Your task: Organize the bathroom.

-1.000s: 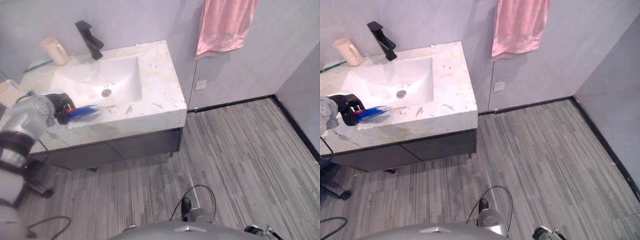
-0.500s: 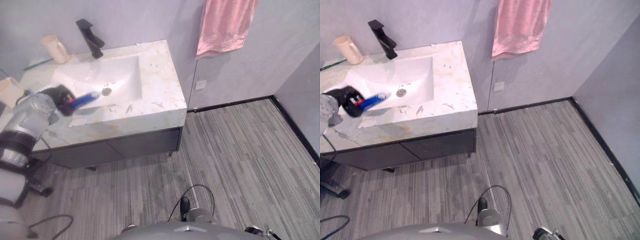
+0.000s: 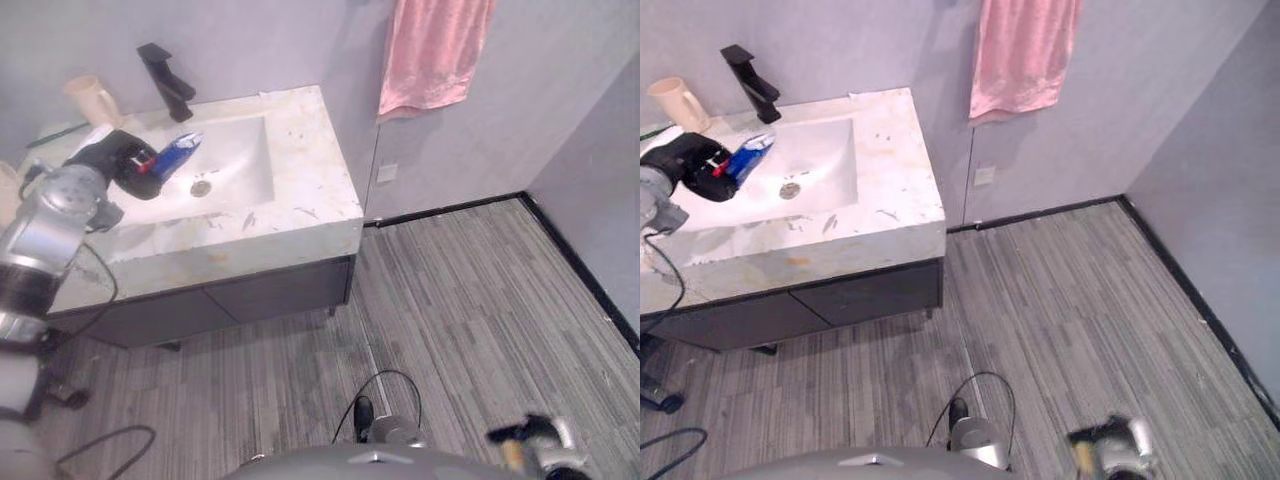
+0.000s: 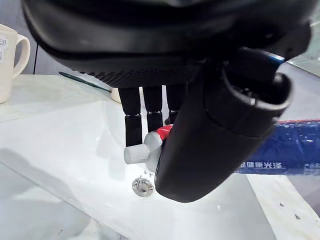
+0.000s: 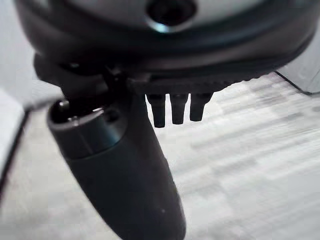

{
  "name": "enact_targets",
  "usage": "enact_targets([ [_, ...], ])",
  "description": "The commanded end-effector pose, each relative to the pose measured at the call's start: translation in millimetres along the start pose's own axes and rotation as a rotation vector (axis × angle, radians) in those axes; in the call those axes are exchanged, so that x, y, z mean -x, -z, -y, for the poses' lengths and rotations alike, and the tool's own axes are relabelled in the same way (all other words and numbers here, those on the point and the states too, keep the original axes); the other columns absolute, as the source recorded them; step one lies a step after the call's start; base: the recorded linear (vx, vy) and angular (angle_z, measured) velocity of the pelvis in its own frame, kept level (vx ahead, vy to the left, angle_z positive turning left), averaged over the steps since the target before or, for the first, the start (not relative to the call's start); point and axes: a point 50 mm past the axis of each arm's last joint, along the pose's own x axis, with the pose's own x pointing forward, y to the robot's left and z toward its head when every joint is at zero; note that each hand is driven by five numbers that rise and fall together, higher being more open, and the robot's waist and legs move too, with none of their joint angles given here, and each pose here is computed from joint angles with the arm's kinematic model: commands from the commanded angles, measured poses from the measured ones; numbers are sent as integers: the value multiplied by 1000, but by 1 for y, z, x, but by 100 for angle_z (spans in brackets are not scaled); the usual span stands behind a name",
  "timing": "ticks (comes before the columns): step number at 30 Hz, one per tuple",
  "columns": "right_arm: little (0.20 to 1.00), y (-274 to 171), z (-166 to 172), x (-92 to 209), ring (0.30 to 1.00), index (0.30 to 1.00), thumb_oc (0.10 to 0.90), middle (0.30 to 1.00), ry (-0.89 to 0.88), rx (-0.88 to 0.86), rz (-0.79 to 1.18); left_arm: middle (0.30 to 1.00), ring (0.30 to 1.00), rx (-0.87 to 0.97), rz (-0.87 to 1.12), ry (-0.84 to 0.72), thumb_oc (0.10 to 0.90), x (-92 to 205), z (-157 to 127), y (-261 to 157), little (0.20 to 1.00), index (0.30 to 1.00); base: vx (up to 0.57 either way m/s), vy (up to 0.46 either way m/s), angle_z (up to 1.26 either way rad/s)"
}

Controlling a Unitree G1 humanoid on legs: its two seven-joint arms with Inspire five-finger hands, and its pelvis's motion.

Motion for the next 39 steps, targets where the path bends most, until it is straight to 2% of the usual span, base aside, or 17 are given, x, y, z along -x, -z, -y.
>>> enact_targets([
  [1,900,-78,123,-3,900,900,800,900,584,-60,287,300,300,-14,121,-285,400,32,-86,-17,300,300,0,0,0],
  [2,900,-80,125,-2,900,900,800,900,593,-65,294,300,300,-12,123,-284,400,32,-86,-17,300,300,-47,1,0],
  [4,900,-125,161,18,900,900,800,900,701,-158,474,300,300,7,144,-294,400,34,-90,-17,300,300,-15,10,-5],
  [5,900,-143,171,28,900,900,800,900,716,-181,530,300,300,18,154,-297,400,34,-90,-19,300,300,29,34,-6],
  [6,900,-179,187,49,900,900,800,900,710,-238,671,300,300,35,177,-311,400,34,-92,-26,300,300,23,31,-2],
  [7,900,-185,188,53,900,900,800,900,698,-248,696,300,300,41,183,-317,400,34,-93,-28,300,300,18,34,-5],
  [10,900,-227,191,81,900,900,800,900,582,-304,866,300,300,82,223,-355,400,34,-103,-46,300,300,7,40,-3],
  [13,900,-269,175,111,900,900,800,900,276,-342,1050,300,300,146,270,-397,400,36,-120,-69,300,300,4,49,1],
  [14,900,-270,174,112,900,900,800,900,256,-345,1055,300,300,149,275,-401,400,36,-122,-71,300,300,8,41,-4],
  [16,900,-286,157,121,900,900,800,900,38,-384,1096,300,300,185,319,-419,400,38,-134,-84,300,300,5,15,-2],
  [20,900,-291,146,123,900,900,800,900,-102,-442,1088,300,300,202,354,-431,400,40,-140,-93,300,300,3,0,1],
  [21,900,-303,130,133,900,900,800,900,-290,-491,1102,300,300,242,414,-437,400,41,-142,-104,300,300,10,-5,3],
  [25,900,-323,109,161,900,900,800,900,-517,-591,1151,300,300,261,456,-416,400,37,-132,-113,300,300,1,-24,8],
  [26,900,-330,101,172,900,900,800,900,-622,-647,1156,300,300,268,470,-399,400,35,-126,-115,300,300,-2,-32,13],
  [31,900,-352,102,203,900,900,800,900,-851,-833,1146,300,300,307,526,-373,400,32,-113,-120,300,300,8,-24,16],
  [37,900,-367,111,226,900,900,800,900,-959,-909,1168,300,300,380,567,-352,400,30,-102,-122,300,300,10,-22,9],
  [39,900,-372,114,236,900,900,800,900,-1000,-947,1176,300,300,470,606,-347,400,29,-93,-121,300,300,26,-26,5],
])
